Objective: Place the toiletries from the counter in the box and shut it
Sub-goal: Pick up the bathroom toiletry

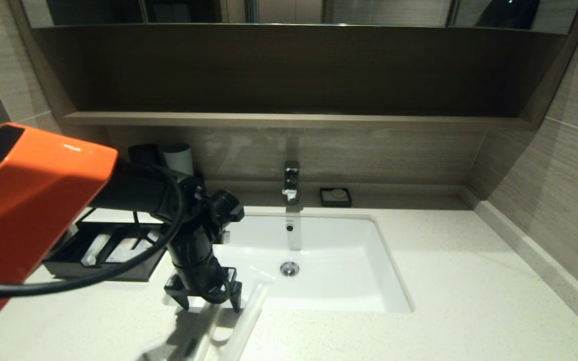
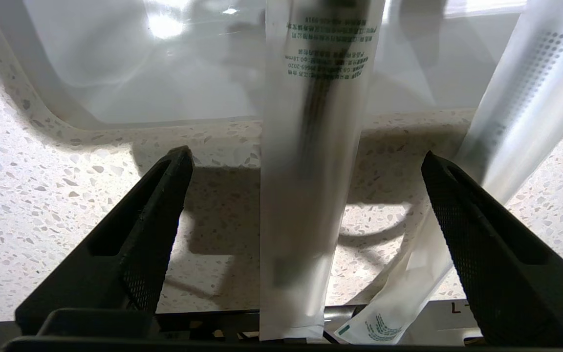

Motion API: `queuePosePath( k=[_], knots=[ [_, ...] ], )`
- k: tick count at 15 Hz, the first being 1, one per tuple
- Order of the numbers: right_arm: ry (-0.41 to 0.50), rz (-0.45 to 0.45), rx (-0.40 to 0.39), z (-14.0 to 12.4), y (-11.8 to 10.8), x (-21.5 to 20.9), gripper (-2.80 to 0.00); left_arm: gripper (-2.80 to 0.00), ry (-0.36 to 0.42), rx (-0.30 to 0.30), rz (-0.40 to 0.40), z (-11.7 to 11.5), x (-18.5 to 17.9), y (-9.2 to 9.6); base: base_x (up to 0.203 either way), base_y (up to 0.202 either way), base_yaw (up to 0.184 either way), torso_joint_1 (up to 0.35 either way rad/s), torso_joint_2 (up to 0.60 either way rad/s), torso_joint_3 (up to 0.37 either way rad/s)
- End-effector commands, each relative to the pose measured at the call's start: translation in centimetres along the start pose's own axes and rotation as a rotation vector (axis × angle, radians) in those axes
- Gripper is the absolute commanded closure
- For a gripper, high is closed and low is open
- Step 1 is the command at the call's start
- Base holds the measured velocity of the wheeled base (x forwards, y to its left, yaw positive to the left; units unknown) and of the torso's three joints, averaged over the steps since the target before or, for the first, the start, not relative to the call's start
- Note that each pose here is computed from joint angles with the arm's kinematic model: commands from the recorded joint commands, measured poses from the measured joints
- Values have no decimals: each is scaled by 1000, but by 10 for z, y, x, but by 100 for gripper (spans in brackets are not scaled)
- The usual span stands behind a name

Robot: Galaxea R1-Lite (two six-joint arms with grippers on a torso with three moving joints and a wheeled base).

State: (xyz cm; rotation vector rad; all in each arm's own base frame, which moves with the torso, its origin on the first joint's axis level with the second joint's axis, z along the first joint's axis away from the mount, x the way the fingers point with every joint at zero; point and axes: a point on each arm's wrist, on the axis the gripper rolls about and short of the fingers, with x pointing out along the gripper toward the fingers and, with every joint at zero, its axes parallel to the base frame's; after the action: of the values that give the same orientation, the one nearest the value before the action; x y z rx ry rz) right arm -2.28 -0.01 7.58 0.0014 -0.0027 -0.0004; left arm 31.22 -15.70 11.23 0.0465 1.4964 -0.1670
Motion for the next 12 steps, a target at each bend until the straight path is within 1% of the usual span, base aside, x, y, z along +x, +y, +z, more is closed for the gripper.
queuePosePath(
  k=[1,9,10,12],
  knots=[
    [0,0,0,0,0,0,0,-280,12,-4,4,0,3,0,0,0,0,0,0,0],
    [0,0,0,0,0,0,0,-280,12,-7,10,1,4,0,0,0,0,0,0,0],
    [0,0,0,0,0,0,0,0,10,-5,19,1,4,0,0,0,0,0,0,0],
    [0,0,0,0,0,0,0,0,5,-5,19,1,3,0,0,0,0,0,0,0]
  ],
)
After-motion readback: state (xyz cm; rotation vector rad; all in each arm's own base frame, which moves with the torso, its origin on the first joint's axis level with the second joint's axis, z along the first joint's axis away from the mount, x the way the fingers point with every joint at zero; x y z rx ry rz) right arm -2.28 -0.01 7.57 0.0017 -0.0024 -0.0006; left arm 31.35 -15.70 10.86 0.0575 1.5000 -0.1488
